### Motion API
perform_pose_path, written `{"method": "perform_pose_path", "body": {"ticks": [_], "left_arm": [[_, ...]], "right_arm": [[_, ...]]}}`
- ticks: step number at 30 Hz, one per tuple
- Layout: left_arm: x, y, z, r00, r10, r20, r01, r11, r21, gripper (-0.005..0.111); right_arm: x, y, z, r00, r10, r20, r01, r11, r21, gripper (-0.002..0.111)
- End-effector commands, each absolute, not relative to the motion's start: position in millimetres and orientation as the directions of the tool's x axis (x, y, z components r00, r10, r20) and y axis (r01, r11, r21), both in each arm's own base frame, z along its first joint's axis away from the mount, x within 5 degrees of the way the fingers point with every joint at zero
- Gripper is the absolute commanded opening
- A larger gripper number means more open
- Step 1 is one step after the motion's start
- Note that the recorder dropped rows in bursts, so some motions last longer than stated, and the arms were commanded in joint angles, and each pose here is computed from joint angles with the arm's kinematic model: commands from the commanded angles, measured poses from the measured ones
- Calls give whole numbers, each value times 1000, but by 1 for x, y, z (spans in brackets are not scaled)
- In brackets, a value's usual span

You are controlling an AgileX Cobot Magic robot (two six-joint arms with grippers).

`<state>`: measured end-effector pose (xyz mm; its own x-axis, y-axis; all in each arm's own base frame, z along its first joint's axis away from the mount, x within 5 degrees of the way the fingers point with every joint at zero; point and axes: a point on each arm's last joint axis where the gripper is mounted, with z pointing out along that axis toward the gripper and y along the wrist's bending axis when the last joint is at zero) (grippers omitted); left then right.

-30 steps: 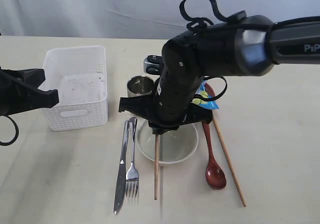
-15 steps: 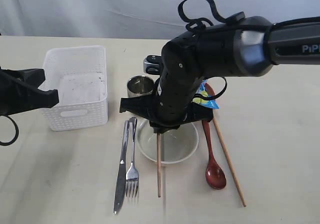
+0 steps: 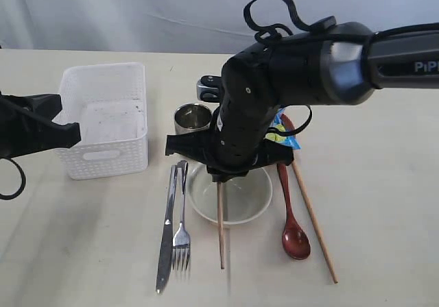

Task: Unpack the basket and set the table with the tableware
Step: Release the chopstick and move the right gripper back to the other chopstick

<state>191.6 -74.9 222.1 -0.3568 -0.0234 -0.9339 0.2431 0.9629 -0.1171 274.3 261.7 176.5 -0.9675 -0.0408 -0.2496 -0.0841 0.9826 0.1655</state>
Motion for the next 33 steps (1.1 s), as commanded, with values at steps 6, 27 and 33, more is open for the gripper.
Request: {"method": "perform_pose_path", "body": {"ticks": [6, 27, 33], "left_arm": [[191, -73, 222, -359, -42, -932, 230, 964, -132, 0], [191, -73, 222, -359, -42, -932, 230, 964, -132, 0], [191, -73, 222, -359, -42, -932, 230, 964, -132, 0]], "right_arm": [[276, 259, 186, -958, -59, -282, -106, 982, 154, 46], [286, 122, 144, -980, -79, -183, -85, 996, 25, 46], [287, 125, 129, -985, -100, -143, -107, 993, 45, 46]]}}
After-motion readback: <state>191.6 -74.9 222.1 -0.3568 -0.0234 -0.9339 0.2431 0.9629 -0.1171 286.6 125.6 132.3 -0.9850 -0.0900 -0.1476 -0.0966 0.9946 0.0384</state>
